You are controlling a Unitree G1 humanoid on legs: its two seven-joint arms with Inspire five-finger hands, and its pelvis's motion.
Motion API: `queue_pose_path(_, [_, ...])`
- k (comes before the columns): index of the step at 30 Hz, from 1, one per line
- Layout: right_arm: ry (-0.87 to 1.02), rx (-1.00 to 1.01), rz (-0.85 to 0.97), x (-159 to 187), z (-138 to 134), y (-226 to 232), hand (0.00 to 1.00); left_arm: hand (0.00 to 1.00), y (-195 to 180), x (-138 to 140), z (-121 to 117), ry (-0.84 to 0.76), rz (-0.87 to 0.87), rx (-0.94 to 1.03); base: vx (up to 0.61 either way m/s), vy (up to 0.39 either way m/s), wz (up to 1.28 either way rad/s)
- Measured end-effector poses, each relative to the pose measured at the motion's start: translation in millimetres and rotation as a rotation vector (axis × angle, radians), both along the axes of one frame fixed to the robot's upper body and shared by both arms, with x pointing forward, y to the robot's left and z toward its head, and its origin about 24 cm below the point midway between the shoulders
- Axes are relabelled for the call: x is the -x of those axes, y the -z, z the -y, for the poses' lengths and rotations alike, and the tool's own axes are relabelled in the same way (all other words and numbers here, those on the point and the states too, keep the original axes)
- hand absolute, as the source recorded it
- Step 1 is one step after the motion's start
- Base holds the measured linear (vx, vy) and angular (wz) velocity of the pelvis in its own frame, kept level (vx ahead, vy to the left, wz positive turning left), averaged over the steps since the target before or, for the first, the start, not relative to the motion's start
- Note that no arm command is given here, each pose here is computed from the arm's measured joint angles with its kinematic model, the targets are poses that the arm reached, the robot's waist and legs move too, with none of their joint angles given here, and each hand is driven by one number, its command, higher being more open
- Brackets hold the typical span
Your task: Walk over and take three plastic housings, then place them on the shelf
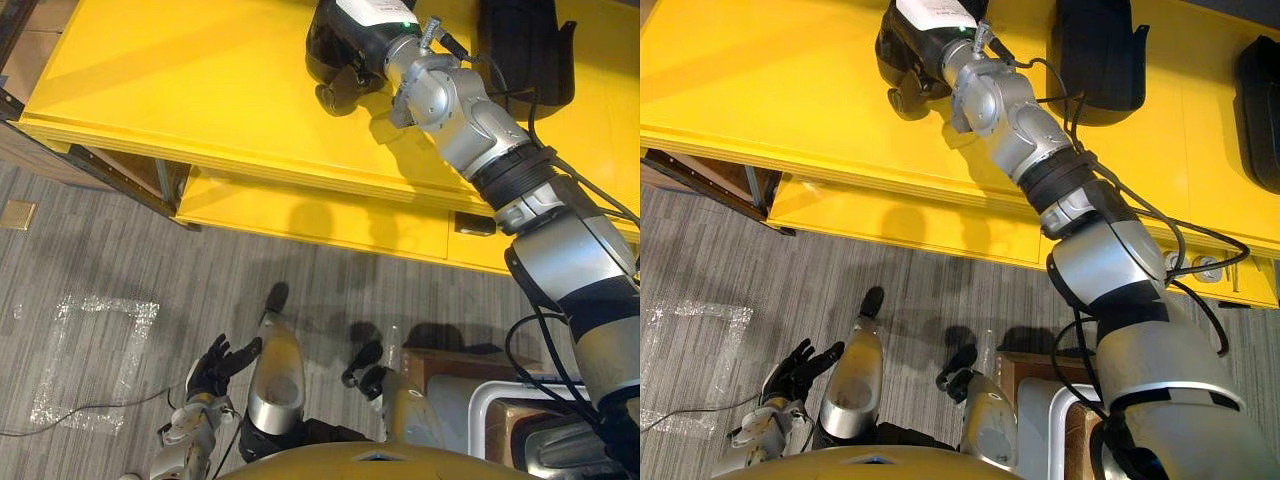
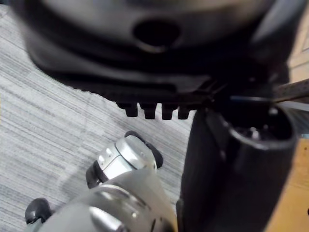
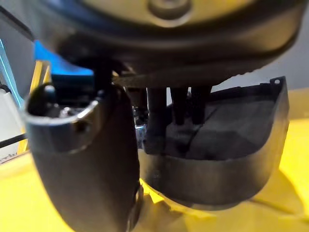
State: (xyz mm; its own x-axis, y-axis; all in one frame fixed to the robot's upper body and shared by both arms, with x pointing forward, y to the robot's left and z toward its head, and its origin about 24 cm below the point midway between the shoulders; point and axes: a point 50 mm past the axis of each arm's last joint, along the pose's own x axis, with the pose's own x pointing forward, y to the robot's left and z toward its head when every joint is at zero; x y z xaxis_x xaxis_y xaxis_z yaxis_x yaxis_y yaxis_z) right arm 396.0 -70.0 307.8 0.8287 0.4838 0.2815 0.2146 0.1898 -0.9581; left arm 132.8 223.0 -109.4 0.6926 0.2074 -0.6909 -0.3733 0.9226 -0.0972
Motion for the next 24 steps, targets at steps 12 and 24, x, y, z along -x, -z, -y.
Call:
queue_pose_path(12, [0.007,0.179,-0.040,2.0,-6.7,3.9,1.00,1.00,9.5,10.9,-1.0,-0.003,-0.063,-0.013,0.03,-0.004,-0.01])
queue_pose_path(24, [-0.111,0.451,-0.243,19.1,-22.2,21.5,1.00,1.00,17.2,18.2,1.4,0.005,-0.135,-0.010,0.04,-0.008,-0.08])
